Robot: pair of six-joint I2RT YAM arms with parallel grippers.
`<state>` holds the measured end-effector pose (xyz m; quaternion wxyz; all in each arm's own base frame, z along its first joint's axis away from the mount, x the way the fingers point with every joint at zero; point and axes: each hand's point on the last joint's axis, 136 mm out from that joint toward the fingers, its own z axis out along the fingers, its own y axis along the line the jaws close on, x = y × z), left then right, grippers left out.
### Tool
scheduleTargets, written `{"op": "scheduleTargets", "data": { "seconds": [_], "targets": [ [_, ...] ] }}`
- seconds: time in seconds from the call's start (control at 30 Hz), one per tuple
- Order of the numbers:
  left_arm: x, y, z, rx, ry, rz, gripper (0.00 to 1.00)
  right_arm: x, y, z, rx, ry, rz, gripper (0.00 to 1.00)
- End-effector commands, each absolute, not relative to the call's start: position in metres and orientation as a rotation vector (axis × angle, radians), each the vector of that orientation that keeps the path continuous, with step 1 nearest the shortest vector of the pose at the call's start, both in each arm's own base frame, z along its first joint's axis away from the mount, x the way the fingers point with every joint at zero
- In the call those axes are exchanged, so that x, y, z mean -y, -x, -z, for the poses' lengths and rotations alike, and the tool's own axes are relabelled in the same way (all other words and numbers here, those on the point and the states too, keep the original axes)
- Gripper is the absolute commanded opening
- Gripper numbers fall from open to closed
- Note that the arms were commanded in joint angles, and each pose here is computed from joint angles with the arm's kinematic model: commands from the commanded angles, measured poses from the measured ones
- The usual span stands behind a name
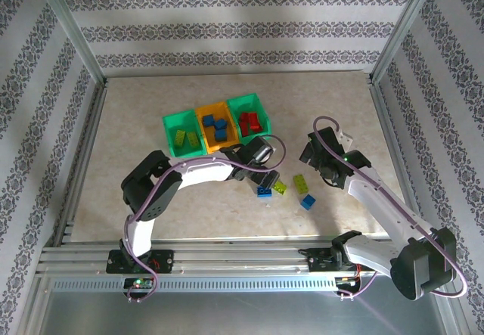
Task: Sort the legos into containers by color
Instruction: Rotate the lego at the center of the table.
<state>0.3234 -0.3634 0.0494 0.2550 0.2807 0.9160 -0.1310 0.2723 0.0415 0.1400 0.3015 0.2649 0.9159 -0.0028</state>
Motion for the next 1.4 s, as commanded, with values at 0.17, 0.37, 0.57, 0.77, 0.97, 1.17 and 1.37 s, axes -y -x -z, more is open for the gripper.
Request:
{"op": "scheduleTargets", "data": {
  "seconds": [0.17,0.37,0.57,0.77,0.97,1.17,1.37],
  "targets": [
    [0.355,-0.330,-0.039,-2.529,-0.703,0.234,0.97,-0.032,-0.266,-0.136,-2.414,-0.749,0.036,0.98],
    [0.346,-0.332,-0.033,-2.558,-0.666,0.176,0.85,-0.032,-0.264,-0.133,-2.418,-0.755,0.036,0.98],
    [0.330,-0.325,-0.029,-2.595,-0.653,0.139,0.77,-0.032,-0.265,-0.133,-2.415,-0.761,0.034,0.98],
    [0.316,-0.312,-0.028,-2.613,-0.663,0.132,0.72,-0.034,-0.270,-0.134,-2.415,-0.761,0.022,0.98],
    [0.313,-0.308,-0.016,-2.641,-0.638,0.163,0.65,-0.038,-0.274,-0.134,-2.427,-0.754,0.015,0.98],
    [0.322,-0.317,-0.012,-2.642,-0.608,0.232,0.56,-0.040,-0.276,-0.135,-2.429,-0.750,0.008,0.98],
    [0.330,-0.326,-0.011,-2.639,-0.614,0.261,0.42,-0.040,-0.276,-0.136,-2.426,-0.751,0.006,0.98]
  ]
}}
